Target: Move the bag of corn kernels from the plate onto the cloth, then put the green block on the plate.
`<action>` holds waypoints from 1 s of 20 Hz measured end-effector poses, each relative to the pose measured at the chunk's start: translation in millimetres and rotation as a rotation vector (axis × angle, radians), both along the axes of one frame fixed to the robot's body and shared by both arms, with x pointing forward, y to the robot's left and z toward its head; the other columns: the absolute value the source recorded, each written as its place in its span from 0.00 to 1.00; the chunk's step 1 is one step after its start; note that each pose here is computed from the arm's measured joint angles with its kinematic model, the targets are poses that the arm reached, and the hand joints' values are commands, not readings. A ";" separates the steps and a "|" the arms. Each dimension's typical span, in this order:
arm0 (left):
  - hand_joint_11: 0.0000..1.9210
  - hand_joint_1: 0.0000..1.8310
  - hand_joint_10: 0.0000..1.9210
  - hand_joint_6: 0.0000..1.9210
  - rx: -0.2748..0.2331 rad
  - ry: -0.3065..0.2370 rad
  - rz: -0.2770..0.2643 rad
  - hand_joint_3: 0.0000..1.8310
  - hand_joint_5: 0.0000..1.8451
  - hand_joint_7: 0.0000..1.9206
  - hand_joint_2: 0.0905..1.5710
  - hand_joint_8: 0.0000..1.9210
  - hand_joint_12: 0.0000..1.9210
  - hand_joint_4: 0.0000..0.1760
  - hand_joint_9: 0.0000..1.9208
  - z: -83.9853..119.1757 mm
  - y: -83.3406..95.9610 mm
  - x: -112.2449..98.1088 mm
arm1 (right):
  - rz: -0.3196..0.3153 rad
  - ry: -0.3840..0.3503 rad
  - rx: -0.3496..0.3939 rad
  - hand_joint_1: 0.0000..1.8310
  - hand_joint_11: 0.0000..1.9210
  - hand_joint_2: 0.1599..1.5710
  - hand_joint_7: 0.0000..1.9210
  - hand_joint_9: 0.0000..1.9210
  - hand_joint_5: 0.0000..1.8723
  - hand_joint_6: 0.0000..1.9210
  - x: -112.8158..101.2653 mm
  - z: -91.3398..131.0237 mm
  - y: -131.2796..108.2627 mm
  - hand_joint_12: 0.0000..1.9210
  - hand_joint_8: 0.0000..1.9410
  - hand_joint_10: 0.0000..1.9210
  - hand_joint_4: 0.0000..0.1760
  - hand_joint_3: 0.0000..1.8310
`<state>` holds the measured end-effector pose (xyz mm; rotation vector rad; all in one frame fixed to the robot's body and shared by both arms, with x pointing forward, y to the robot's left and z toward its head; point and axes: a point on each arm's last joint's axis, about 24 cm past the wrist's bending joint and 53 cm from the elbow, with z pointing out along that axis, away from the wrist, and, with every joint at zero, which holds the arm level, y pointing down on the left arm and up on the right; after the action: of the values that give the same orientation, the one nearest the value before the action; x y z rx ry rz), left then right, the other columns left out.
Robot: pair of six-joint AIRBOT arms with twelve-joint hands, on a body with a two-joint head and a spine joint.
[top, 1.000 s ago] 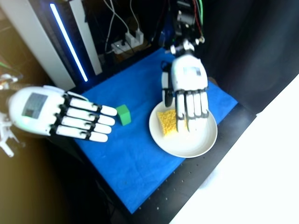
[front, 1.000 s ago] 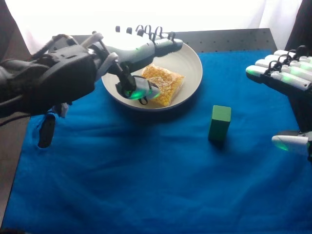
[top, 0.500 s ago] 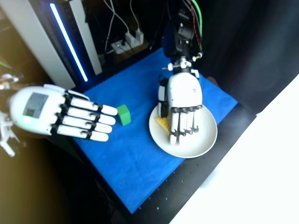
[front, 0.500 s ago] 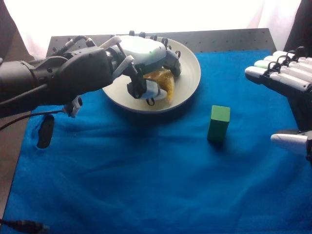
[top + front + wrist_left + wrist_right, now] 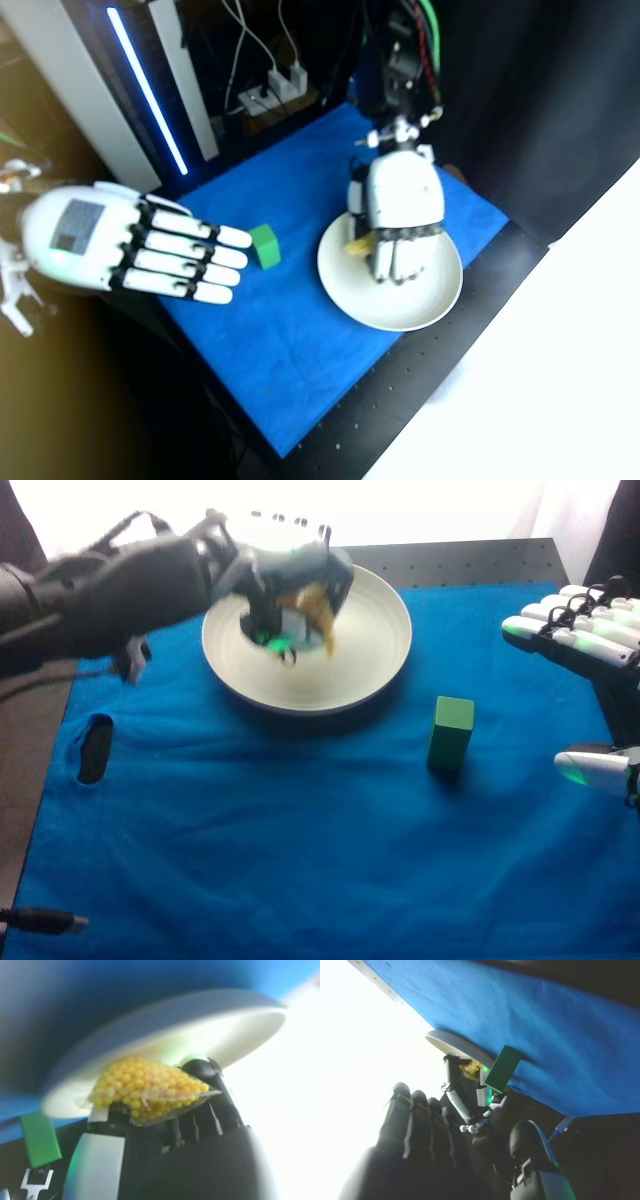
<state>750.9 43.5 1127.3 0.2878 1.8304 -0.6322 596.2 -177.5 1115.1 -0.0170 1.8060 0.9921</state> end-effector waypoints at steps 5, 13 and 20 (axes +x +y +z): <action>0.27 0.68 1.00 0.85 -0.004 -0.154 -0.059 0.00 0.23 0.20 0.89 0.99 1.00 0.00 0.27 41.5 2.5 -37.5 | -0.002 0.008 0.009 0.28 0.00 0.80 0.00 0.00 0.00 0.00 -0.1 -0.2 0.0 0.00 0.00 0.00 0.00 0.00; 0.01 0.53 0.77 0.96 -0.193 -0.100 -0.122 0.00 0.25 0.15 0.94 0.99 0.90 0.00 0.07 28.6 53.2 -136.2 | -0.006 0.021 0.026 0.26 0.00 0.82 0.00 0.00 0.00 0.00 -1.6 -0.3 1.9 0.00 0.00 0.00 0.00 0.00; 0.00 0.24 0.01 0.01 -0.265 0.155 -0.122 0.00 0.00 0.00 0.72 0.00 0.02 0.82 0.00 -43.2 60.4 -195.0 | -0.015 0.026 0.033 0.28 0.00 0.81 0.00 0.00 0.00 0.00 -1.1 -0.1 1.0 0.00 0.00 0.00 0.00 0.00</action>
<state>555.8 103.9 1084.1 0.1784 1.8597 -0.9957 595.1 -176.4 1115.0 0.0294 1.8105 1.0155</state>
